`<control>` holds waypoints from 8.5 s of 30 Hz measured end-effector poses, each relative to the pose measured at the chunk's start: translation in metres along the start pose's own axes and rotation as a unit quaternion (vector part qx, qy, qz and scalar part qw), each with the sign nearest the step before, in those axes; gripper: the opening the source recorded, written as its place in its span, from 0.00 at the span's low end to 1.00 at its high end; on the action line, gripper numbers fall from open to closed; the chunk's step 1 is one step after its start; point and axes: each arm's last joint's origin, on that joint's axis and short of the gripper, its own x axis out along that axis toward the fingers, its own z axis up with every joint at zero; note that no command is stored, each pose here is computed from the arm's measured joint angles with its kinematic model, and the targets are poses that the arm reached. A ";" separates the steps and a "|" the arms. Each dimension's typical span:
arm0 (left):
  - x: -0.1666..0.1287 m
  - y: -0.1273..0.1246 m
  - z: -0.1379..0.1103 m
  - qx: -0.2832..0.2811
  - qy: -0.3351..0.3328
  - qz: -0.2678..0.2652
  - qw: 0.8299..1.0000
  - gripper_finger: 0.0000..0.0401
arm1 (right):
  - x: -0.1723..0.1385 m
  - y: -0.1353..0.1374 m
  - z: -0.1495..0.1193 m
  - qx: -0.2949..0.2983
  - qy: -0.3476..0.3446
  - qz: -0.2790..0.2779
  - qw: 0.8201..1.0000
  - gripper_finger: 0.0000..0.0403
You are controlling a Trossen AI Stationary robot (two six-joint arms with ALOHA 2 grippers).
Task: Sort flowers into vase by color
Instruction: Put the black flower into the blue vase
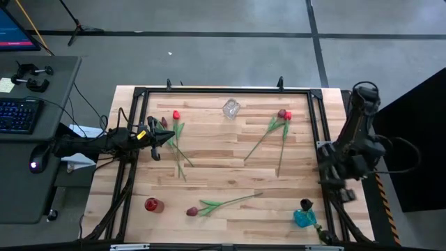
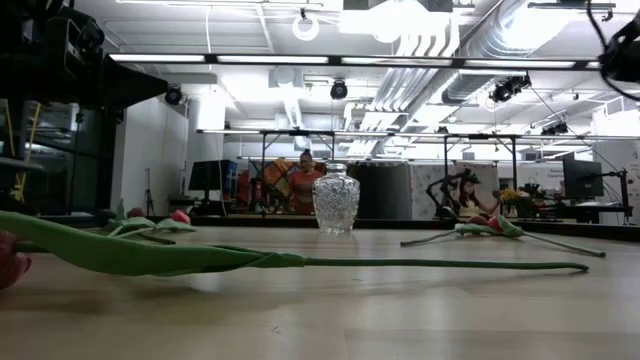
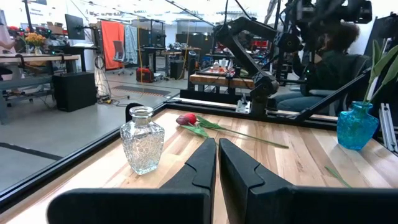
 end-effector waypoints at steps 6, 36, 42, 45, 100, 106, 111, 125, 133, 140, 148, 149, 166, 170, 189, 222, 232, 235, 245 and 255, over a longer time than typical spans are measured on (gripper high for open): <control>0.000 0.000 0.000 0.000 0.000 0.000 1.000 0.02 | 0.036 -0.028 -0.002 -0.070 0.033 -0.099 0.992 0.38; 0.000 0.000 0.000 0.000 0.000 0.000 1.000 0.02 | 0.224 -0.243 -0.144 0.079 0.310 -0.155 0.935 0.38; 0.000 0.000 0.000 0.000 0.000 0.000 1.000 0.02 | 0.239 -0.242 -0.187 0.062 0.329 -0.133 0.933 0.38; 0.000 0.000 0.000 0.000 0.000 0.000 1.000 0.02 | 0.246 -0.243 -0.208 0.054 0.337 -0.126 0.932 0.38; 0.000 0.000 0.000 0.000 0.000 0.000 1.000 0.02 | 0.307 -0.229 -0.377 -0.010 0.492 -0.289 0.821 0.18; 0.000 0.000 0.000 0.000 0.000 0.000 1.000 0.02 | 0.299 -0.229 -0.376 -0.047 0.540 -0.288 0.789 0.02; 0.000 0.000 0.000 0.000 0.000 0.000 1.000 0.02 | 0.298 -0.226 -0.355 -0.111 0.579 -0.295 0.752 0.00; 0.000 0.000 0.000 0.000 0.000 0.000 1.000 0.02 | 0.300 -0.191 -0.251 -0.314 0.664 -0.263 0.625 0.00; 0.000 0.000 0.000 0.000 0.000 0.000 1.000 0.02 | 0.303 -0.164 -0.193 -0.445 0.660 -0.246 0.554 0.00; 0.000 0.000 0.000 0.000 0.000 0.000 1.000 0.02 | 0.302 -0.149 -0.165 -0.532 0.658 -0.236 0.478 0.00; 0.000 0.000 0.000 0.000 0.000 0.000 1.000 0.02 | 0.305 -0.137 -0.159 -0.597 0.672 -0.154 0.411 0.00; 0.000 0.000 0.000 0.000 0.000 0.000 1.000 0.02 | 0.305 -0.136 -0.158 -0.606 0.671 -0.157 0.397 0.00; 0.000 0.000 0.000 0.000 0.000 0.000 1.000 0.02 | 0.301 -0.137 -0.128 -0.600 0.666 -0.221 0.384 0.00; 0.000 0.000 0.000 0.000 0.000 0.000 1.000 0.02 | 0.284 -0.138 -0.087 -0.486 0.663 -0.270 0.501 0.00; 0.000 0.000 0.000 0.000 0.000 0.000 1.000 0.02 | 0.131 -0.100 -0.016 -0.167 0.370 -0.311 0.859 0.00; 0.000 0.000 0.000 0.000 0.000 0.000 1.000 0.02 | 0.083 -0.237 -0.195 0.137 0.648 -0.322 0.677 0.58; 0.000 0.000 0.000 0.000 0.000 0.000 1.000 0.02 | 0.087 -0.238 -0.201 0.162 0.635 -0.308 0.689 0.51; 0.000 0.000 0.000 0.000 0.000 0.000 1.000 0.02 | 0.088 -0.237 -0.201 0.164 0.632 -0.308 0.692 0.51; 0.000 0.000 0.000 0.000 0.000 0.000 1.000 0.02 | 0.092 -0.226 -0.207 0.160 0.641 -0.287 0.693 0.51; 0.000 0.000 0.000 0.000 0.000 0.000 1.000 0.02 | 0.093 -0.227 -0.231 0.146 0.650 -0.296 0.685 0.50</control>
